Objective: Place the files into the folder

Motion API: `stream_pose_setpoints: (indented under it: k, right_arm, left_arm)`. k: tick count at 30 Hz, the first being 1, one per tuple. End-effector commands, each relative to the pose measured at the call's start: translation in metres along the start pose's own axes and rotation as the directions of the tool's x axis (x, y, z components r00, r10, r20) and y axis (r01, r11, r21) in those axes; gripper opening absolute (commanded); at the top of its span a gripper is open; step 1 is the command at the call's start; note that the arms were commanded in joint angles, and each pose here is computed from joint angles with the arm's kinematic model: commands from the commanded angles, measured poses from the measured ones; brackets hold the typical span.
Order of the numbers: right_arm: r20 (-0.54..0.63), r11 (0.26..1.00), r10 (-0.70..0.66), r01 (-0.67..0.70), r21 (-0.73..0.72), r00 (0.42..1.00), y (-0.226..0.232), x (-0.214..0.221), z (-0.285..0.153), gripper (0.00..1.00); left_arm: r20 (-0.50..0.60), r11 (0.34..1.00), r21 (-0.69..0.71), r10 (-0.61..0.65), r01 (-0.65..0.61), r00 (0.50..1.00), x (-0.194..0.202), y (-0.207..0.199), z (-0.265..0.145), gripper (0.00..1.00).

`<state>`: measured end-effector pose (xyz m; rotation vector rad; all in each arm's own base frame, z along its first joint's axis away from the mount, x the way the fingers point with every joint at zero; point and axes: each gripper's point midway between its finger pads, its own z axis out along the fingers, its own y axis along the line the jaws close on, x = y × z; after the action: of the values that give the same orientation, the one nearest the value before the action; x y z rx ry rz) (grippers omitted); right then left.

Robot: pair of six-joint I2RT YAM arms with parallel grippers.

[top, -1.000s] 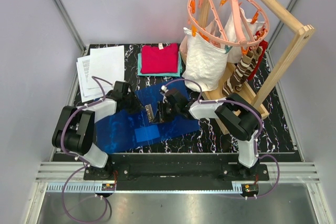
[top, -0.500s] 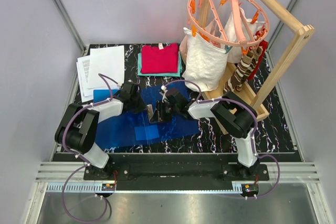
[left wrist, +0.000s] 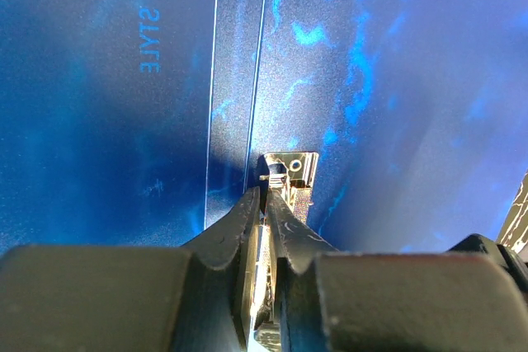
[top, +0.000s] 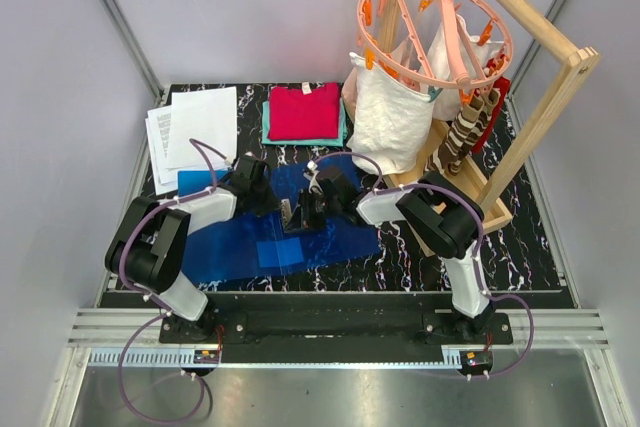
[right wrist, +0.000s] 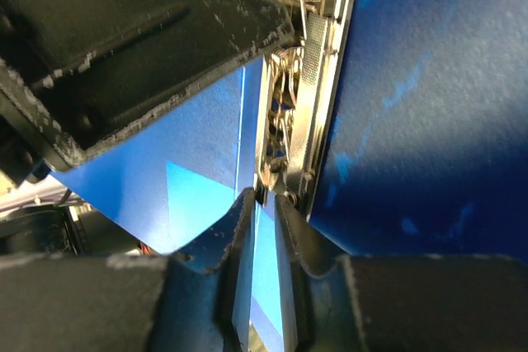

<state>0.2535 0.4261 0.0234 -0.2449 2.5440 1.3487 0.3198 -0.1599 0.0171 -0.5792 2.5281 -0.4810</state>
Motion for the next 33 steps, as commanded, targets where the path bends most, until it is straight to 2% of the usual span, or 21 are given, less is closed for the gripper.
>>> stream_pose_setpoints:
  k: [1,3,6,7,8,9,11,12,15,16,20,23,24,25,26,33]
  right_arm:
    - [0.031,0.999,-0.009,0.01,-0.032,0.999,0.006,-0.016,0.008,0.18]
    - [0.028,1.0,-0.005,0.006,-0.027,1.0,0.003,-0.015,0.008,0.05]
    - [0.029,1.0,0.0,0.001,-0.01,1.0,-0.001,-0.014,0.007,0.0]
    - [0.024,1.0,0.013,-0.014,0.024,1.0,-0.008,-0.011,0.007,0.0]
    - [0.028,0.999,0.01,-0.011,0.04,1.0,-0.011,-0.012,0.005,0.0]
    - [0.026,0.998,0.012,-0.014,0.061,1.0,-0.014,-0.011,0.004,0.0]
    - [0.022,0.987,0.039,-0.042,0.152,0.999,-0.031,-0.006,0.003,0.0]
    - [0.023,0.984,0.046,-0.05,0.17,0.999,-0.035,-0.005,0.002,0.0]
    - [0.019,0.965,0.08,-0.083,0.249,0.997,-0.054,0.003,0.0,0.0]
    - [0.02,0.961,0.086,-0.089,0.261,0.996,-0.059,0.005,0.0,0.0]
    - [0.012,0.947,0.082,-0.082,0.311,0.997,-0.068,0.011,0.0,0.0]
    - [0.005,0.913,0.062,-0.059,0.404,0.998,-0.079,0.014,-0.008,0.0]
    - [0.003,0.904,0.054,-0.05,0.424,0.999,-0.08,0.015,-0.009,0.0]
    - [0.005,0.878,0.053,-0.049,0.477,0.999,-0.086,0.015,-0.014,0.0]
    - [0.0,0.858,0.047,-0.04,0.511,0.999,-0.092,0.016,-0.015,0.0]
    - [-0.055,0.652,0.011,0.035,0.758,0.998,-0.138,0.04,-0.03,0.0]
  left_arm:
    - [-0.009,0.995,-0.094,0.035,-0.036,0.999,0.006,0.02,0.0,0.14]
    - [-0.009,0.994,-0.1,0.04,-0.041,0.999,0.005,0.022,0.0,0.14]
    - [-0.005,0.992,-0.111,0.067,-0.067,0.998,0.001,0.021,-0.004,0.19]
    - [-0.001,0.989,-0.129,0.078,-0.078,0.997,-0.001,0.023,-0.01,0.24]
    - [0.009,0.987,-0.132,0.09,-0.088,0.996,-0.005,0.022,-0.015,0.38]
    - [0.035,0.989,-0.119,0.096,-0.091,0.995,-0.01,0.017,-0.026,0.45]
    - [0.045,0.989,-0.129,0.082,-0.076,0.996,-0.008,0.024,-0.038,0.51]
    - [0.048,0.99,-0.127,0.073,-0.067,0.996,-0.006,0.025,-0.043,0.49]
    - [0.067,0.996,-0.092,0.011,-0.005,0.998,0.003,0.027,-0.057,0.31]
    - [0.057,0.999,-0.045,0.005,-0.003,0.998,0.009,0.019,-0.055,0.29]
    - [-0.013,0.999,-0.028,0.028,-0.028,1.0,0.032,0.019,-0.04,0.26]
    - [-0.044,0.996,-0.072,0.044,-0.047,0.998,0.039,0.025,-0.032,0.25]
    - [-0.066,0.993,-0.103,0.042,-0.049,0.997,0.044,0.032,-0.028,0.22]
    - [-0.081,0.99,-0.134,0.041,-0.051,0.996,0.047,0.039,-0.027,0.12]
    - [-0.094,0.987,-0.15,0.041,-0.055,0.995,0.05,0.042,-0.026,0.1]
    - [-0.127,0.973,-0.223,0.033,-0.061,0.991,0.06,0.061,-0.025,0.09]
